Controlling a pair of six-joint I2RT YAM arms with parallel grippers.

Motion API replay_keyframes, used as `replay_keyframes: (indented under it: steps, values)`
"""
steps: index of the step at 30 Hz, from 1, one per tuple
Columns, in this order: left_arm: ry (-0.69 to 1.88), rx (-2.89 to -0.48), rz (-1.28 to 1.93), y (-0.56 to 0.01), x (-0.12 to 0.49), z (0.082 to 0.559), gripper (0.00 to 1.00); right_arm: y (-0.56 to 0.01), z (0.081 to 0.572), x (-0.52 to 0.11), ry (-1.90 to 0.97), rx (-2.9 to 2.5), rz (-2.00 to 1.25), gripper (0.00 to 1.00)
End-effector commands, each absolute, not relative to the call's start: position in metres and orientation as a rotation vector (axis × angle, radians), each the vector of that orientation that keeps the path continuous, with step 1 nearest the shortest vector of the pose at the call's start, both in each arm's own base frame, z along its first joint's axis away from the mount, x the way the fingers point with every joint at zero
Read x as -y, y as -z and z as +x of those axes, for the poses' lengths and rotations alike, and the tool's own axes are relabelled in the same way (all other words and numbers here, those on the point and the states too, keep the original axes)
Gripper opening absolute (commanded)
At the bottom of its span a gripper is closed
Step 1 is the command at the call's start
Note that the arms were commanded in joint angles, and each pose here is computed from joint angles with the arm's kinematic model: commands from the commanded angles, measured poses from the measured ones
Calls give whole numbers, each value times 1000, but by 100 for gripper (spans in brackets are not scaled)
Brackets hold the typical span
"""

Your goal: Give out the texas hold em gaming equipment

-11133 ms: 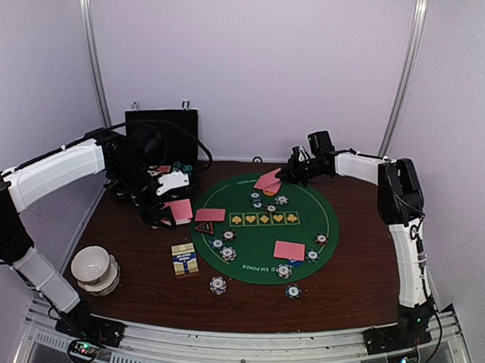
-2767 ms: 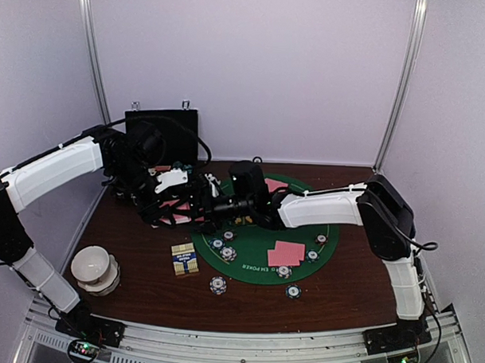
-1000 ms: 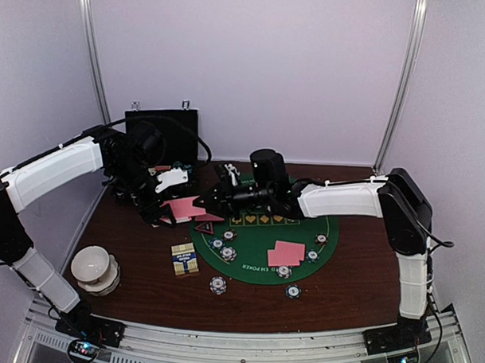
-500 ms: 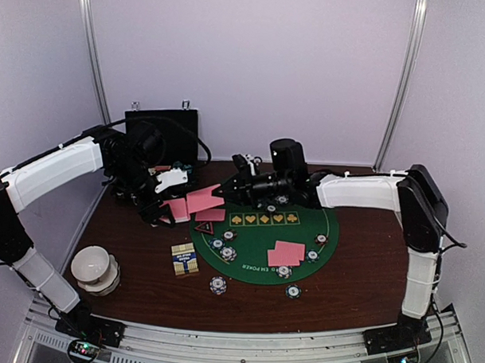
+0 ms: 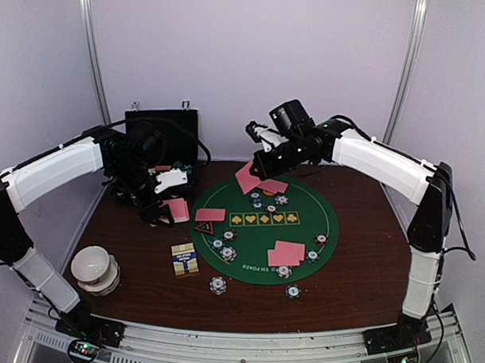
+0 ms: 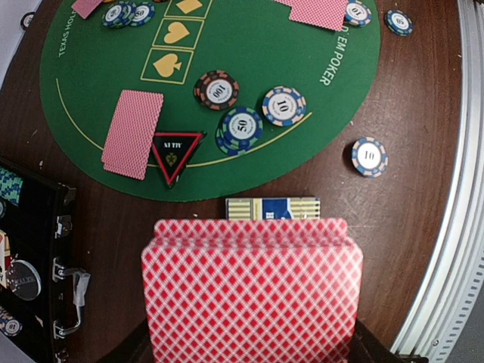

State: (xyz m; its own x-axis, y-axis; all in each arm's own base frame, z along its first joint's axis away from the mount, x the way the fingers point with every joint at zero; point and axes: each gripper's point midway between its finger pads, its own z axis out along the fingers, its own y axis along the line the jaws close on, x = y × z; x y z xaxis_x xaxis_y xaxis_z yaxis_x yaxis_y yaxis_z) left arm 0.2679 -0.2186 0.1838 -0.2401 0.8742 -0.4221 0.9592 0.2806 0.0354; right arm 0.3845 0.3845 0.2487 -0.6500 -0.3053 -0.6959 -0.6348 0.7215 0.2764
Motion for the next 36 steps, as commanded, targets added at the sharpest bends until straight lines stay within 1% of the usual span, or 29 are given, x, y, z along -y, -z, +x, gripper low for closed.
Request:
replay_keyframes:
  steps: [1,3,6,11,20,25,30,31,33,34,36]
  values:
    - [317,-2182,1642,-188,216,270,0,-197,395,-370,102,-2113,-1135,0]
    - [318,-2180,1641,-188,216,270,0,-189,400,-376,235,-2016,-1199,0]
    - [327,-2173,1639,-191,216,269,0,-174,407,-384,354,-1911,-1259,0]
    - [332,-2172,1639,-192,217,268,0,-146,415,-391,466,-1805,-1333,0]
    - [334,-2170,1638,-195,217,268,0,-101,424,-412,569,-1651,-1464,0]
    - [329,-2174,1639,-195,216,268,0,-83,428,-421,579,-1625,-1510,0]
    - [315,-2175,1641,-195,214,267,0,-72,421,-421,565,-1654,-1550,1]
    - [315,-2175,1642,-194,213,267,0,-71,417,-420,548,-1668,-1551,8]
    - [314,-2175,1644,-194,213,267,0,-68,408,-418,511,-1683,-1568,30]
    - [313,-2174,1642,-195,213,267,0,-68,404,-417,494,-1687,-1566,36]
    - [319,-2173,1641,-195,214,267,0,-72,398,-414,464,-1698,-1545,44]
